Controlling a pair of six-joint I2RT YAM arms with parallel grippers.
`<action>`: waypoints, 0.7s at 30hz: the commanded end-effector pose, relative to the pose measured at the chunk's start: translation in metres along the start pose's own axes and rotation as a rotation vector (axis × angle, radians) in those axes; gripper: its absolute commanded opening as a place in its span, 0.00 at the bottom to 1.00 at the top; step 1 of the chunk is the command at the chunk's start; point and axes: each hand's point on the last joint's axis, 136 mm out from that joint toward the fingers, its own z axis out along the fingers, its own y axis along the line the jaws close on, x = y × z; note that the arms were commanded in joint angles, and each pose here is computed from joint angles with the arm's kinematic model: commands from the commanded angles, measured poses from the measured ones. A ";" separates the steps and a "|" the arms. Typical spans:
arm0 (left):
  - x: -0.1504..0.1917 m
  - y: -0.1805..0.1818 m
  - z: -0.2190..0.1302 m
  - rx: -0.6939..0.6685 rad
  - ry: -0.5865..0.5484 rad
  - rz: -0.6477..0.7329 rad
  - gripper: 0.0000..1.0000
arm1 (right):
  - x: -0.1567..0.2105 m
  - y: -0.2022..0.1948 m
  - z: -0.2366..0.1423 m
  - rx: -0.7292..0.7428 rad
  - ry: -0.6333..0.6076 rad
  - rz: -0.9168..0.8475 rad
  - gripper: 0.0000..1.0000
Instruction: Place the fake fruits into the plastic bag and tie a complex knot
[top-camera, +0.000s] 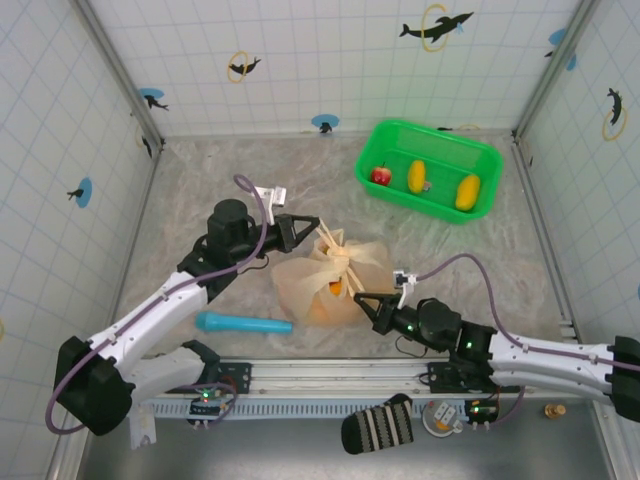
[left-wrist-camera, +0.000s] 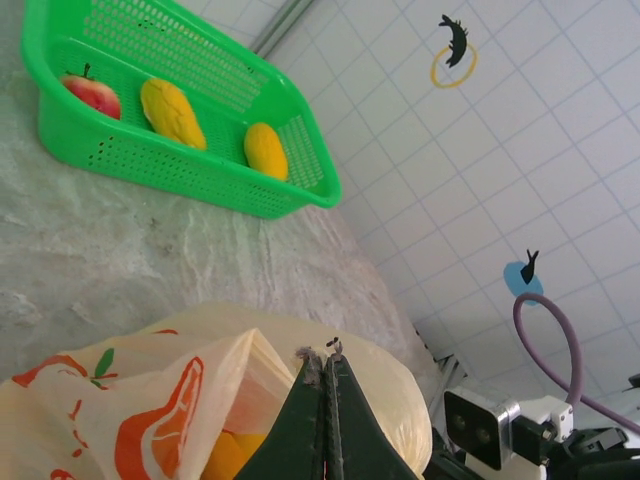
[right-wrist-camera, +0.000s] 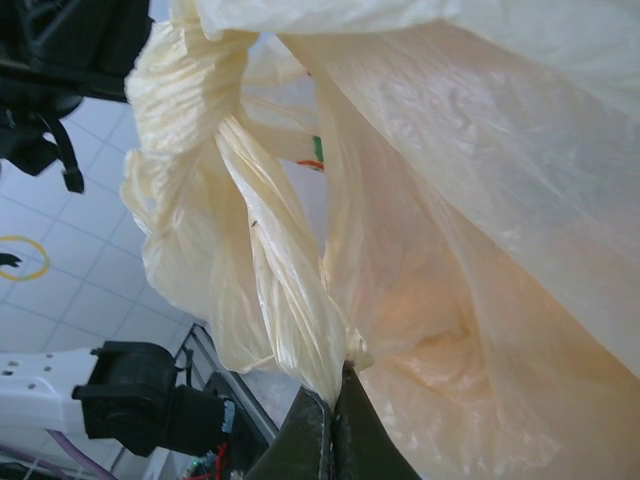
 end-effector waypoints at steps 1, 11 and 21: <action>-0.017 -0.003 -0.008 -0.028 -0.055 0.061 0.00 | 0.008 -0.011 -0.003 0.027 0.031 -0.014 0.00; -0.034 0.031 -0.026 -0.235 -0.182 0.092 0.00 | 0.001 -0.005 -0.004 0.071 0.074 -0.062 0.00; -0.041 0.129 -0.059 -0.469 -0.323 -0.091 0.00 | 0.009 -0.049 -0.023 0.249 0.115 -0.004 0.00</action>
